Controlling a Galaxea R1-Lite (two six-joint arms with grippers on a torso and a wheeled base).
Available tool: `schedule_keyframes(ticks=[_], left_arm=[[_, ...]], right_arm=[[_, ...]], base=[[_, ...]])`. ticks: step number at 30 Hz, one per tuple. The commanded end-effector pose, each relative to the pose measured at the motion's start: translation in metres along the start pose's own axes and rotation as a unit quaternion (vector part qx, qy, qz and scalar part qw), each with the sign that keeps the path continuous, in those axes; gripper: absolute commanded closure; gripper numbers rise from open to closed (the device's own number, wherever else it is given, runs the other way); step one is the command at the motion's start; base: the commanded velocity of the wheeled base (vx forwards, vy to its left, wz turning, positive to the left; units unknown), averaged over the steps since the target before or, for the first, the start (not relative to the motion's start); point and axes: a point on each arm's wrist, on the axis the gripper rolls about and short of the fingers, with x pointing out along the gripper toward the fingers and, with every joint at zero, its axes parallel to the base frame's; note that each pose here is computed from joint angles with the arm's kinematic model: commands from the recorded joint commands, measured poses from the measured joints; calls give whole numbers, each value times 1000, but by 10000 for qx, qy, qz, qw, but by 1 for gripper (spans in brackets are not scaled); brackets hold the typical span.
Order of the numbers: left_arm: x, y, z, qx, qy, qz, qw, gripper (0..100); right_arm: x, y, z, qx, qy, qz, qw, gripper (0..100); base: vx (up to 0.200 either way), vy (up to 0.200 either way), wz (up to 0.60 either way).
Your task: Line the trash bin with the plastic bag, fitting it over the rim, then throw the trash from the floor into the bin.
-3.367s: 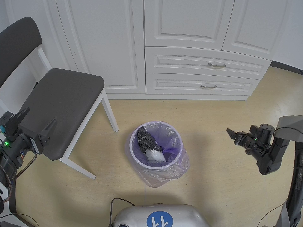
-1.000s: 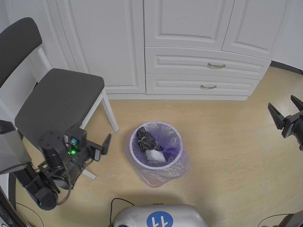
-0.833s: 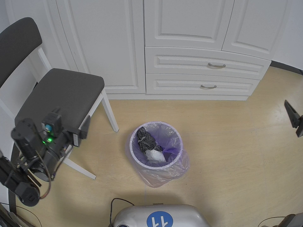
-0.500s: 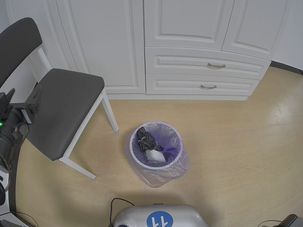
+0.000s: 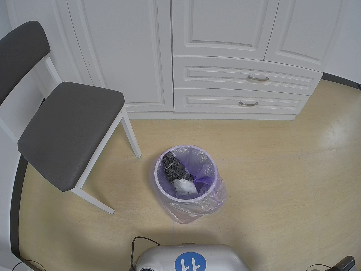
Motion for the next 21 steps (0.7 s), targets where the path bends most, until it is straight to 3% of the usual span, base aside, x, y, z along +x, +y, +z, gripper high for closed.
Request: schedule_keyframes(ticks=[1, 3, 9, 15, 18, 21], left_arm=[[-59, 17, 28, -142, -834, 295, 9960, 0], [-76, 20, 25, -143, -809, 391, 9958, 0], [-113, 22, 8, -409, -689, 551, 9953, 0], [-129, 27, -23, -490, -165, 118, 9986, 0], [-132, 26, -59, -430, 191, -35, 9989, 0], [-128, 24, -77, -405, 452, -40, 9981, 0]], right_arm=[[-47, -11, 2, 287, -442, 118, 9985, 0], [-47, -11, -3, 449, -342, -13, 9984, 0], [-46, -11, -12, 406, -156, -5, 9991, 0], [-45, -10, -35, 304, 250, 31, 9992, 0], [-45, -8, -53, 231, 562, 228, 9979, 0], [-46, -8, -67, 52, 785, 322, 9964, 0]], base=[[0, 0, 0], [0, 0, 0], [0, 0, 0], [0, 0, 0], [0, 0, 0], [0, 0, 0]])
